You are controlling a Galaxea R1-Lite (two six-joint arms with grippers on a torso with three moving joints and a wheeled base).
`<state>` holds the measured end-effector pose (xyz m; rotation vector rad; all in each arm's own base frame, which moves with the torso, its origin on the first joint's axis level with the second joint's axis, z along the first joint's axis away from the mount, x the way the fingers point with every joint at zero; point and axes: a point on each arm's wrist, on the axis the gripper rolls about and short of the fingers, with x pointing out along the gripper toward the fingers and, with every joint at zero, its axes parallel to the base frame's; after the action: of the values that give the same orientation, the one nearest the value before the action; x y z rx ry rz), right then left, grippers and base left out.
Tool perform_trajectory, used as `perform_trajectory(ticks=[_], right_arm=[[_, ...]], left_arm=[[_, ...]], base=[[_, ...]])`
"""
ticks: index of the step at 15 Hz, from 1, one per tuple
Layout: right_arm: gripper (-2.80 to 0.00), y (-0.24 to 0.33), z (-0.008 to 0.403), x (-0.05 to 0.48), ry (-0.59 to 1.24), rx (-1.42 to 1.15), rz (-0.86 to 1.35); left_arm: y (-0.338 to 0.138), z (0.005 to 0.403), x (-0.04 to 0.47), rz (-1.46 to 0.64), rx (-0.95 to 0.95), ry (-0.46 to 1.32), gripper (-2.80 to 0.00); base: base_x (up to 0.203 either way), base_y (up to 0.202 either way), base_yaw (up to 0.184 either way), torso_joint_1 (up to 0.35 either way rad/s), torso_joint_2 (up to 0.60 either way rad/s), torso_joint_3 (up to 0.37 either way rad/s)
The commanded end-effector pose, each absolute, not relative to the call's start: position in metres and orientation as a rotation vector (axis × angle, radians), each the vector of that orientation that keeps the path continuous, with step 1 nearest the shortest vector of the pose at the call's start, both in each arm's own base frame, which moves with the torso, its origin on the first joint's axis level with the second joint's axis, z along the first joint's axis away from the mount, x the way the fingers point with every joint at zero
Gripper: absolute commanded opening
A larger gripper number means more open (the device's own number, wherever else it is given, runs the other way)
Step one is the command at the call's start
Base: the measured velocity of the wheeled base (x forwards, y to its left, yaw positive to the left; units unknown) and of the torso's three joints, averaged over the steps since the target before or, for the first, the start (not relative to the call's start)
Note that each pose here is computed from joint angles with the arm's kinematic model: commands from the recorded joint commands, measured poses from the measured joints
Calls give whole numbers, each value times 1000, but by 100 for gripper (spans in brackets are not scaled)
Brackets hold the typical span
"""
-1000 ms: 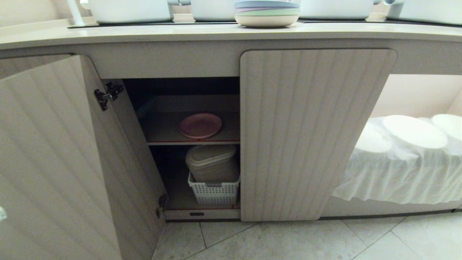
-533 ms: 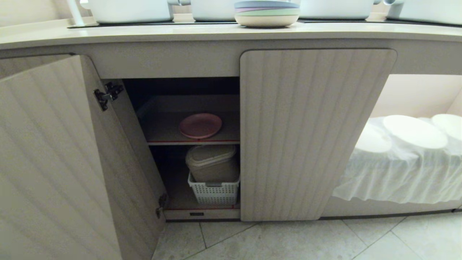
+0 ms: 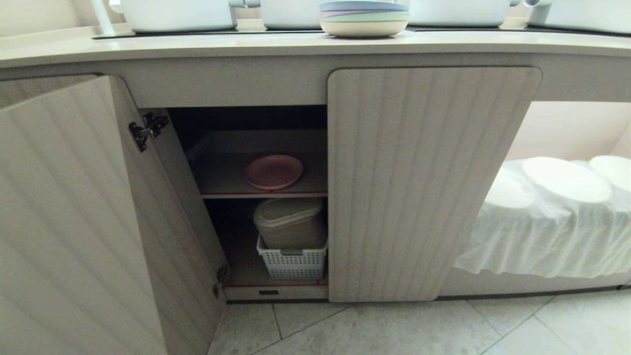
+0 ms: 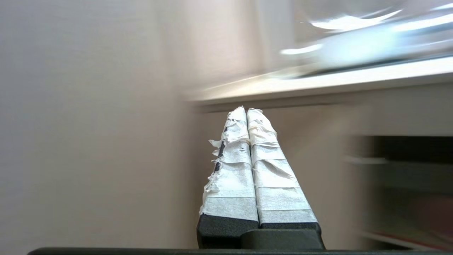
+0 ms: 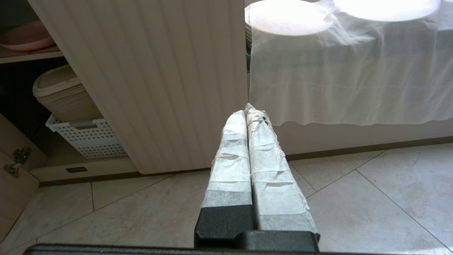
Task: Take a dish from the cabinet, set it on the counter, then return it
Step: Close the cabinet door
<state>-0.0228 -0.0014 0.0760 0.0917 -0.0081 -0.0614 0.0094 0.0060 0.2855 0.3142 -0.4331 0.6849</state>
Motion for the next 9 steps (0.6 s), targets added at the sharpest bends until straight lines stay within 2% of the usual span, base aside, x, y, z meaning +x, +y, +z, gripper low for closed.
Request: perform_trajectory(ticks=[1,3,6,9], right_arm=[[-280,-1,76,-23,-8,92,-61],[-280,-1,76,-23,-9,92,-61],[-280,-1,76,-23,-8,92,-61],[-280,-1,76,-23,-9,92,-61]], left_arm=[[24,279,18,969,346,-265,-280],[36,269,20,1206,373,-78,-280],[42,254,19,1326,384,32,-280],[46,231,21,1325,370,177,-280]], base=[[0,0,0,0,0,0],[0,0,0,0,0,0],[0,0,0,0,0,0],[0,0,0,0,0,0]])
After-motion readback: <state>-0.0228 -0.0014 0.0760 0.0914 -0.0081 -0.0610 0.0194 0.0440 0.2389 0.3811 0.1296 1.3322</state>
